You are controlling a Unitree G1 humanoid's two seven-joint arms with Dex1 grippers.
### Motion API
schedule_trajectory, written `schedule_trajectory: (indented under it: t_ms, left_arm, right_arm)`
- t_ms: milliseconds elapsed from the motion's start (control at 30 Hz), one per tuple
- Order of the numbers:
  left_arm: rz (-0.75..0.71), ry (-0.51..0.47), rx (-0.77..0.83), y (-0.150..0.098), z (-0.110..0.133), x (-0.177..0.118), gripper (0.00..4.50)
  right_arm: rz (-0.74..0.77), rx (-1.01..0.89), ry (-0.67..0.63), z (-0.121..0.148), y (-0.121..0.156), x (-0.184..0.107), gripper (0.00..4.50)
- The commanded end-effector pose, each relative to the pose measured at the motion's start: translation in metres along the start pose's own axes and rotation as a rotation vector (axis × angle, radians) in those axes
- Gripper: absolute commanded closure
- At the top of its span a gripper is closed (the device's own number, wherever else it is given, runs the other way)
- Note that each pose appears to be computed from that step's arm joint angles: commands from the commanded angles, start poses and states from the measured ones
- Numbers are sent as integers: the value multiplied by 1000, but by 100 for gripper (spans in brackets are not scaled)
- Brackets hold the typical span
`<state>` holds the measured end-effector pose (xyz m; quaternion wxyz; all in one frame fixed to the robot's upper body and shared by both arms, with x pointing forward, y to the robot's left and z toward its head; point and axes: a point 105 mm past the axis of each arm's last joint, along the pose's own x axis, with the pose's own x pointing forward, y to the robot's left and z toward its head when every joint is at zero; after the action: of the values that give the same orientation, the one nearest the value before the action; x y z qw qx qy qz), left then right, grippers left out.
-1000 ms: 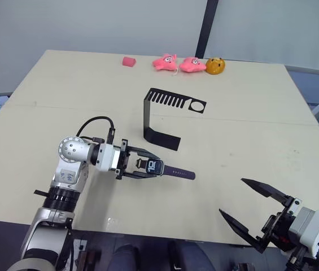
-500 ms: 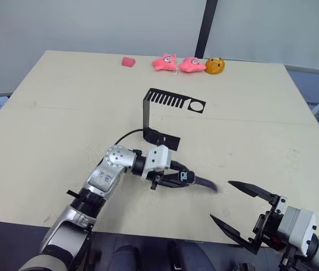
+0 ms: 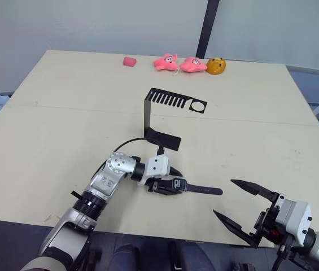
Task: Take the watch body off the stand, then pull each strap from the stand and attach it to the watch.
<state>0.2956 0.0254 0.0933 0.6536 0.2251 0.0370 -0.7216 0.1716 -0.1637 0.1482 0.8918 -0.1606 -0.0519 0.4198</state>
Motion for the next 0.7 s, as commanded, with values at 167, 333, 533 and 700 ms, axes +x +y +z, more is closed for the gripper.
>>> schedule_trajectory:
  t_ms: [167, 333, 533, 700]
  left_arm:
    - [83, -141, 120, 2, 20, -72, 6]
    - [279, 11, 53, -9, -4, -158, 6]
    - [548, 180, 23, -30, -28, -225, 6]
    - [690, 220, 3, -36, -40, -251, 6]
  right_arm:
    - [18, -25, 57, 5, -13, -23, 0]
    - [5, -53, 143, 4, -28, -51, 0]
    - [16, -93, 208, 3, -43, -69, 0]
    - [26, -115, 208, 0, -54, -67, 0]
